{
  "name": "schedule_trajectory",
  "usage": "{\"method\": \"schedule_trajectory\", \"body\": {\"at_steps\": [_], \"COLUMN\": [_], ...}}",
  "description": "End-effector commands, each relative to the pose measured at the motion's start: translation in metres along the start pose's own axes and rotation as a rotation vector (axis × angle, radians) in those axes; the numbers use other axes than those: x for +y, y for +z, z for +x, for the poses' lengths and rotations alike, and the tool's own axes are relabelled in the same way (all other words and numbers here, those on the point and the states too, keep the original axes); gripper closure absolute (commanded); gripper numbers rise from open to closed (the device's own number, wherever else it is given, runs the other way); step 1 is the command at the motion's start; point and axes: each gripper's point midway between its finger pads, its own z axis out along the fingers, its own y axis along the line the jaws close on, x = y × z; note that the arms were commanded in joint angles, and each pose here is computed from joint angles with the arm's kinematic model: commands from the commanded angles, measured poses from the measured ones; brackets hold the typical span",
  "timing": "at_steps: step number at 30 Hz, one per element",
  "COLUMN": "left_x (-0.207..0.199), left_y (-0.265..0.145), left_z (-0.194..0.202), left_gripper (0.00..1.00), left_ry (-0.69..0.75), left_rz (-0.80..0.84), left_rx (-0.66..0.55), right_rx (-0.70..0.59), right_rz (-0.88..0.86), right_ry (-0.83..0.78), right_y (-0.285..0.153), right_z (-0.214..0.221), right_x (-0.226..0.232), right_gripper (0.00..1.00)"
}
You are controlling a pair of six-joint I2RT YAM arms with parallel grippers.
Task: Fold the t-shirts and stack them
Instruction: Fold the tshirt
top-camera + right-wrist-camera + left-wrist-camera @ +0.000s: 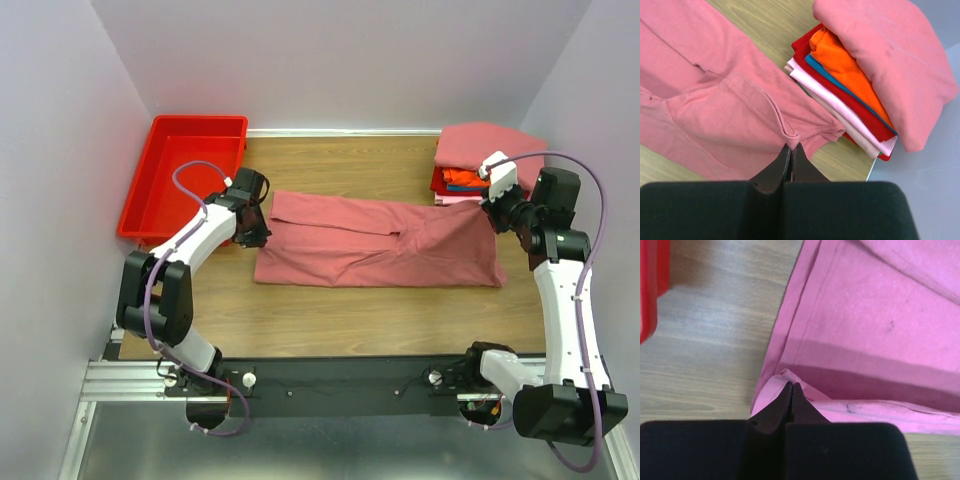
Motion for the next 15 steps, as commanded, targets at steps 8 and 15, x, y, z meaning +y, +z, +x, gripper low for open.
{"method": "schedule_trajectory", "body": {"at_steps": [8, 15], "left_x": [-0.010, -0.012], "left_y": [0.012, 0.018], "left_z": [-0.022, -0.029], "left_gripper": [1.00, 1.00], "left_ry": [0.042, 0.045], "left_rz": [-0.015, -0.030], "left_rx": [-0.036, -0.047], "right_rx": [0.020, 0.031], "right_rz": [0.037, 0.034], "right_ry": [0.023, 0.030], "right_y": [0.010, 0.018], "right_z": [0.010, 0.015], "right_x": [-0.008, -0.009], "right_gripper": [1.00, 1.00]}}
